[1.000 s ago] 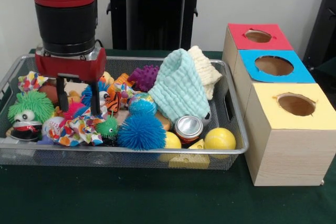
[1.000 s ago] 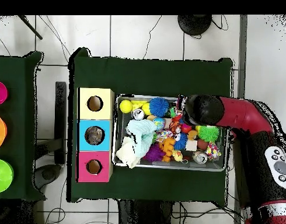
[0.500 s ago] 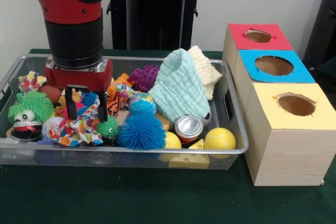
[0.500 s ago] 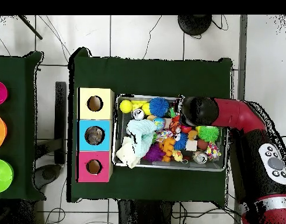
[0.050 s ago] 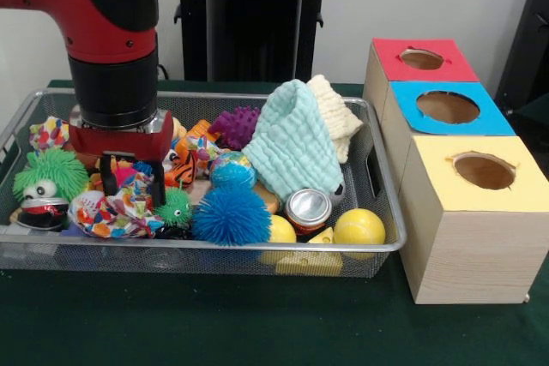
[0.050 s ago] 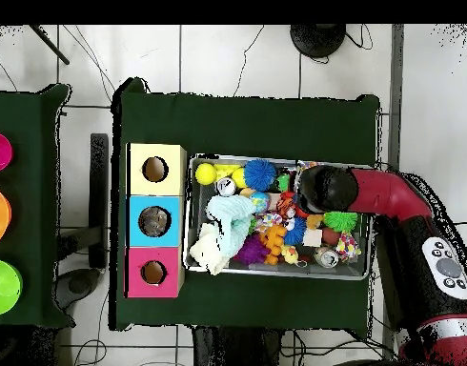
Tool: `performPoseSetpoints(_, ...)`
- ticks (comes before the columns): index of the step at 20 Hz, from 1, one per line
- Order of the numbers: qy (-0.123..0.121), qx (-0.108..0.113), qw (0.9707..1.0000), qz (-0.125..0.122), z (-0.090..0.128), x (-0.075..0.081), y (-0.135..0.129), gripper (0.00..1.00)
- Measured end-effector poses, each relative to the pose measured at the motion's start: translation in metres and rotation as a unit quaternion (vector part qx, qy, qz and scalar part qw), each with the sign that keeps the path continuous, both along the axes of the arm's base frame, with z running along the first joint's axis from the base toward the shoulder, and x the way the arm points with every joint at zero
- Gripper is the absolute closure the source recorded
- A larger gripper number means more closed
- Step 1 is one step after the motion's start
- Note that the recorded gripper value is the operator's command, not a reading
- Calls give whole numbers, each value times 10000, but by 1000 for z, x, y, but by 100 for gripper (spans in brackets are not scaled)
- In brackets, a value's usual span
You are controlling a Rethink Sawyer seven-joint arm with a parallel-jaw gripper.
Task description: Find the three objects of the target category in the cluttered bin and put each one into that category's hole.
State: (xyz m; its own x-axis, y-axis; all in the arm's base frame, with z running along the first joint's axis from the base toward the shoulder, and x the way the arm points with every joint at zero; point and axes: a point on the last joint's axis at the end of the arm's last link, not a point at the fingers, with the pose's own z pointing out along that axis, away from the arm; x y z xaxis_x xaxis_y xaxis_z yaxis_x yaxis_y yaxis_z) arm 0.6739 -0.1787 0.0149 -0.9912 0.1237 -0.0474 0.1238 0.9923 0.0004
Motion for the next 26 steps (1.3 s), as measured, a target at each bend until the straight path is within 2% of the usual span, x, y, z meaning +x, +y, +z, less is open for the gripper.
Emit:
performPoseSetpoints(5,52,-2,10000,-55,-9,-8,-13,0)
performPoseSetpoints(12,5,-19,9999,-113,-8,-10,-23,0)
performPoseSetpoints(13,-47,-40,9999,-89,-8,-10,-23,100)
performPoseSetpoints(20,-73,-43,10000,-41,-4,-13,-19,100)
performPoseSetpoints(26,-24,-52,10000,63,10,-23,-10,100)
